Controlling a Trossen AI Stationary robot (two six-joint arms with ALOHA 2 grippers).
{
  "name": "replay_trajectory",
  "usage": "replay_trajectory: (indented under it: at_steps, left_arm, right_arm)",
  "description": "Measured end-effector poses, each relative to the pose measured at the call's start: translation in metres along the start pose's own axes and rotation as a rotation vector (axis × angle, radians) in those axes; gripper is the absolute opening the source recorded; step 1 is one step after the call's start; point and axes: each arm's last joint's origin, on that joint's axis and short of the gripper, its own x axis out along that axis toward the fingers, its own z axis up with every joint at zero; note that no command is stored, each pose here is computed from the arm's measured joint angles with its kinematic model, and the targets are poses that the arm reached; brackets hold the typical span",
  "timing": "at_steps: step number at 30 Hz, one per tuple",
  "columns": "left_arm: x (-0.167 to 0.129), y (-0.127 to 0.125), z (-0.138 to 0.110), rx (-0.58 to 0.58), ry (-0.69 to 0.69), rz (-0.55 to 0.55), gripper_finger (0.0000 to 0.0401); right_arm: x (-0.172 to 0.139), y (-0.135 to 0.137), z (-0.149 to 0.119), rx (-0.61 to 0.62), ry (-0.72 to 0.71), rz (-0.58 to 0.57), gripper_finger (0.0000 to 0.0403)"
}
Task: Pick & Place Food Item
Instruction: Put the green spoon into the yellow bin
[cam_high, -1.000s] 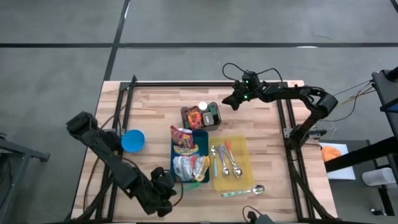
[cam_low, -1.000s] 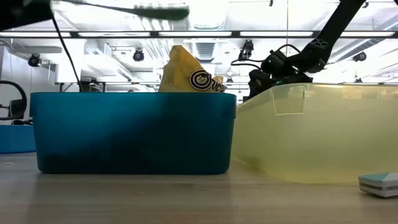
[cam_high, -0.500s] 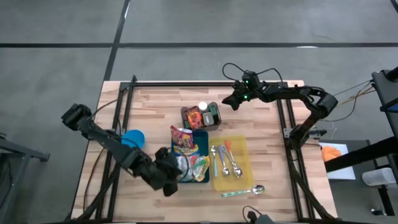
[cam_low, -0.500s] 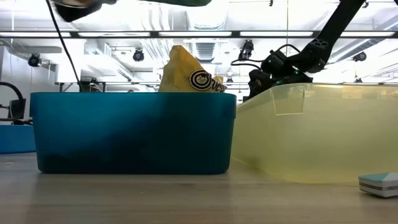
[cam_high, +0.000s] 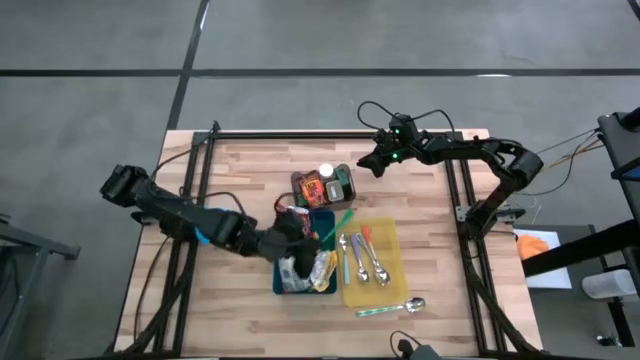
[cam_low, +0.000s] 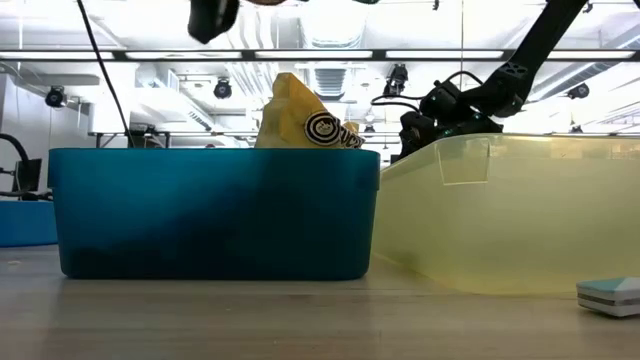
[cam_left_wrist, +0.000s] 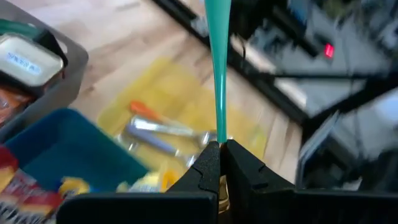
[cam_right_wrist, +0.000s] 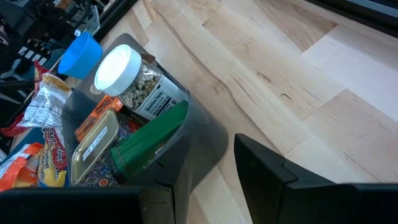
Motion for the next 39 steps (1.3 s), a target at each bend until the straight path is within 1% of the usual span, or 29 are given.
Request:
replay_trajectory:
  at_steps: [2,5,8,11,13,15,16,19,22,24,26,27,30,35,39]
  left_arm:
    - [0.005,0.002,0.009,-0.067,-0.042,-0.012,0.0007]
    - [0.015,0.007,0.021,-0.223,-0.115,-0.016,0.0007]
    - [0.03,0.013,0.025,-0.4,-0.169,0.003,0.0007]
    - [0.049,0.02,0.024,-0.538,-0.201,0.024,0.0007]
    - [0.062,0.023,0.019,-0.568,-0.195,0.03,0.0007]
    - [0.074,0.022,0.015,-0.582,-0.177,-0.008,0.0007]
    - [0.08,0.021,0.012,-0.591,-0.163,-0.009,0.0007]
    - [0.097,0.015,0.008,-0.65,-0.117,-0.024,0.0007]
    - [0.112,0.009,0.006,-0.657,-0.065,-0.034,0.0007]
    - [0.12,0.007,0.004,-0.657,-0.021,-0.015,0.0007]
    - [0.128,0.002,0.003,-0.676,0.023,-0.017,0.0007]
    - [0.131,0.002,0.0,-0.682,0.056,0.006,0.0007]
    - [0.141,-0.004,-0.004,-0.711,0.14,0.018,0.0007]
    - [0.158,0.0,-0.021,-0.758,0.274,0.08,0.0007]
    - [0.167,0.007,-0.034,-0.77,0.319,0.107,0.0007]
  right_arm:
    - [0.0,0.0,0.0,0.0,0.0,0.0,0.0116]
    - [0.0,0.0,0.0,0.0,0.0,0.0,0.0116]
    - [0.0,0.0,0.0,0.0,0.0,0.0,0.0116]
    - [0.0,0.0,0.0,0.0,0.0,0.0,0.0116]
    - [0.0,0.0,0.0,0.0,0.0,0.0,0.0116]
    - [0.0,0.0,0.0,0.0,0.0,0.0,0.0116]
    - [0.0,0.0,0.0,0.0,0.0,0.0,0.0116]
    - [0.0,0.0,0.0,0.0,0.0,0.0,0.0116]
    - [0.0,0.0,0.0,0.0,0.0,0.0,0.0116]
    - [0.0,0.0,0.0,0.0,0.0,0.0,0.0116]
    - [0.0,0.0,0.0,0.0,0.0,0.0,0.0116]
    - [0.0,0.0,0.0,0.0,0.001,0.0,0.0116]
    - [0.0,0.0,0.0,0.0,0.0,0.0,0.0116]
    - [0.0,0.0,0.0,0.0,0.0,0.0,0.0116]
    - [0.0,0.0,0.0,0.0,0.0,0.0,0.0116]
